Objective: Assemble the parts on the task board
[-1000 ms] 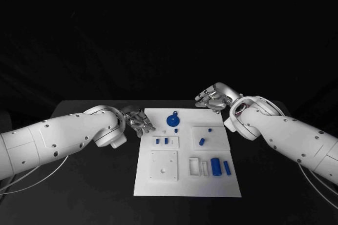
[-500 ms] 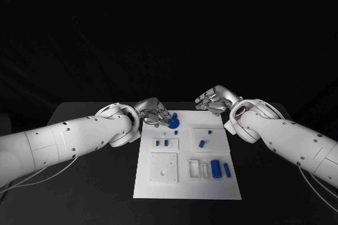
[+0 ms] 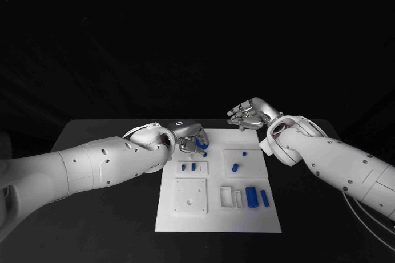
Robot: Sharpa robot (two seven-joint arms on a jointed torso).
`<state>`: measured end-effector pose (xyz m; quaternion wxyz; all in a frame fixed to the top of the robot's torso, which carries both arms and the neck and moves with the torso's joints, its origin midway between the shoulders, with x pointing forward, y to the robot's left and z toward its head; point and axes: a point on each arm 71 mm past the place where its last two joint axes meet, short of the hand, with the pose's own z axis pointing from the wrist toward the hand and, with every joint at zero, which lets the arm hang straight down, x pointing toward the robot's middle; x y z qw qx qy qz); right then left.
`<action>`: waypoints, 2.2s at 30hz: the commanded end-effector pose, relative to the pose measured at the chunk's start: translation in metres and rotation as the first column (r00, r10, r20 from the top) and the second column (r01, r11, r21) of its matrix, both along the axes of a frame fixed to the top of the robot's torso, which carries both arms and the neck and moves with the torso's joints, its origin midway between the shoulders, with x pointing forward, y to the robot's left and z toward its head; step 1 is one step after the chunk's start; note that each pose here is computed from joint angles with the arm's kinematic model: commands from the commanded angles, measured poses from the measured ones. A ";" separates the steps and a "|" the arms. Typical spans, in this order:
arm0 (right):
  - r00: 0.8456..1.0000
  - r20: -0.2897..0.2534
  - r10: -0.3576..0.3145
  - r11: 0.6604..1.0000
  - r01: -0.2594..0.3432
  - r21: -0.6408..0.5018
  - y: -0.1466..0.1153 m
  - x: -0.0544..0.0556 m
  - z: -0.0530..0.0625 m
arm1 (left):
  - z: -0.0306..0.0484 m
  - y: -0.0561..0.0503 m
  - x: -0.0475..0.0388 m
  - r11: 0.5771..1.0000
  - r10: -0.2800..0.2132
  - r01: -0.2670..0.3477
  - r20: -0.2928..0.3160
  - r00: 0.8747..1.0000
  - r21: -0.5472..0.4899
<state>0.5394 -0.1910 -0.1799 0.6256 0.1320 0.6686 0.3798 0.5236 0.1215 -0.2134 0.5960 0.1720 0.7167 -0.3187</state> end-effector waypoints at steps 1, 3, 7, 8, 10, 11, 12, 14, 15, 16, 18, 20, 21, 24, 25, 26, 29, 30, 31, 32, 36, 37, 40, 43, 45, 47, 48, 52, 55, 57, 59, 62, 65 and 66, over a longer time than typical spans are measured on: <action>1.000 -0.010 -0.007 0.995 0.008 0.098 -0.001 0.001 0.001 | -0.0020 -0.006 0.0001 0.996 -0.040 0.036 0.049 0.998 0.083; 1.000 -0.016 -0.005 0.993 0.007 0.119 -0.002 0.002 0.001 | -0.0031 -0.008 0.0007 0.994 -0.041 0.035 0.054 0.998 0.099; 1.000 -0.026 0.003 0.989 0.001 0.149 -0.001 0.002 0.001 | -0.0061 -0.011 0.0025 0.990 -0.035 0.026 0.064 0.997 0.137; 1.000 -0.027 0.004 0.988 0.000 0.155 -0.001 0.002 0.001 | -0.0072 -0.012 0.0030 0.989 -0.034 0.024 0.065 0.997 0.148; 1.000 -0.030 0.007 0.986 -0.002 0.166 -0.001 0.003 0.000 | -0.0098 -0.013 0.0038 0.985 -0.032 0.021 0.064 0.997 0.169; 0.999 -0.031 0.009 0.985 -0.003 0.170 0.000 0.003 0.000 | -0.0111 -0.014 0.0041 0.984 -0.031 0.020 0.063 0.998 0.178; 0.999 -0.032 0.009 0.985 -0.004 0.173 0.000 0.003 0.000 | -0.0120 -0.015 0.0044 0.983 -0.031 0.019 0.062 0.998 0.184; 0.999 -0.034 0.011 0.983 -0.005 0.181 0.000 0.003 0.000 | -0.0146 -0.016 0.0049 0.980 -0.030 0.018 0.059 0.998 0.198; 0.999 -0.035 0.012 0.983 -0.005 0.184 0.000 0.003 0.000 | -0.0158 -0.017 0.0051 0.979 -0.029 0.017 0.058 0.998 0.202; 0.999 -0.035 0.012 0.982 -0.005 0.187 0.001 0.003 0.000 | -0.0170 -0.018 0.0053 0.978 -0.029 0.017 0.057 0.998 0.206; 0.999 -0.035 0.013 0.982 -0.006 0.191 0.001 0.003 0.000 | -0.0189 -0.019 0.0056 0.978 -0.030 0.017 0.058 0.998 0.210; 0.999 -0.034 0.013 0.981 -0.006 0.194 0.002 0.003 0.001 | -0.0208 -0.021 0.0057 0.976 -0.034 0.020 0.063 0.997 0.215; 0.999 -0.033 0.013 0.981 -0.007 0.196 0.002 0.003 0.001 | -0.0217 -0.022 0.0058 0.976 -0.037 0.022 0.066 0.997 0.219; 0.999 -0.032 0.015 0.980 -0.008 0.198 0.003 0.003 0.001 | -0.0242 -0.024 0.0060 0.973 -0.043 0.026 0.070 0.997 0.228; 0.999 -0.032 0.015 0.980 -0.008 0.199 0.003 0.003 0.001 | -0.0249 -0.025 0.0061 0.973 -0.044 0.027 0.071 0.996 0.230; 0.999 -0.032 0.015 0.980 -0.009 0.200 0.003 0.003 0.001 | -0.0256 -0.026 0.0062 0.973 -0.045 0.027 0.072 0.996 0.231; 0.999 -0.032 0.016 0.980 -0.009 0.201 0.004 0.003 0.001 | -0.0277 -0.027 0.0064 0.972 -0.046 0.028 0.073 0.996 0.235; 0.999 -0.032 0.016 0.980 -0.010 0.201 0.004 0.003 0.001 | -0.0286 -0.028 0.0067 0.971 -0.046 0.028 0.072 0.996 0.236; 0.999 -0.032 0.017 0.979 -0.010 0.201 0.004 0.003 0.001 | -0.0293 -0.029 0.0069 0.971 -0.046 0.028 0.072 0.996 0.237; 0.999 -0.032 0.018 0.979 -0.011 0.202 0.005 0.003 0.001 | -0.0301 -0.029 0.0069 0.971 -0.046 0.027 0.071 0.996 0.238; 0.999 -0.032 0.020 0.979 -0.013 0.202 0.005 0.003 0.001 | -0.0327 -0.031 0.0071 0.970 -0.045 0.027 0.067 0.997 0.242; 0.999 -0.032 0.020 0.979 -0.013 0.202 0.006 0.003 0.001 | -0.0334 -0.031 0.0072 0.970 -0.044 0.027 0.066 0.997 0.243; 0.999 -0.033 0.022 0.979 -0.014 0.203 0.006 0.003 0.001 | -0.0358 -0.032 0.0073 0.969 -0.044 0.028 0.061 0.997 0.246; 0.999 -0.035 0.023 0.979 -0.015 0.204 0.006 0.003 0.001 | -0.0381 -0.033 0.0074 0.968 -0.044 0.029 0.054 0.998 0.250; 0.999 -0.036 0.024 0.979 -0.016 0.204 0.007 0.003 0.001 | -0.0394 -0.033 0.0076 0.967 -0.043 0.029 0.049 0.998 0.254; 0.999 -0.037 0.024 0.979 -0.016 0.205 0.007 0.003 0.001 | -0.0405 -0.032 0.0079 0.966 -0.042 0.029 0.046 0.998 0.256; 0.999 -0.037 0.024 0.979 -0.016 0.205 0.007 0.003 0.001 | -0.0409 -0.032 0.0081 0.966 -0.041 0.028 0.046 0.998 0.257; 0.999 -0.038 0.025 0.978 -0.017 0.206 0.007 0.003 0.001 | -0.0427 -0.032 0.0090 0.965 -0.037 0.025 0.041 0.998 0.261; 0.999 -0.038 0.026 0.978 -0.017 0.206 0.008 0.003 0.001 | -0.0447 -0.031 0.0092 0.965 -0.035 0.024 0.037 0.999 0.262; 0.999 -0.039 0.025 0.978 -0.017 0.207 0.008 0.003 0.001 | -0.0459 -0.032 0.0091 0.965 -0.034 0.024 0.034 0.999 0.262; 0.999 -0.040 0.024 0.978 -0.015 0.209 0.008 0.003 0.001 | -0.0467 -0.032 0.0088 0.965 -0.034 0.025 0.031 0.999 0.262; 0.999 -0.040 0.022 0.977 -0.013 0.211 0.007 0.004 0.000 | -0.0472 -0.032 0.0082 0.966 -0.034 0.025 0.030 0.999 0.256; 0.999 -0.041 0.021 0.977 -0.012 0.211 0.007 0.004 0.000 | -0.0468 -0.032 0.0077 0.969 -0.035 0.025 0.035 0.999 0.247; 0.999 -0.042 0.021 0.977 -0.012 0.211 0.007 0.004 0.000 | -0.0466 -0.032 0.0077 0.970 -0.034 0.024 0.037 0.999 0.242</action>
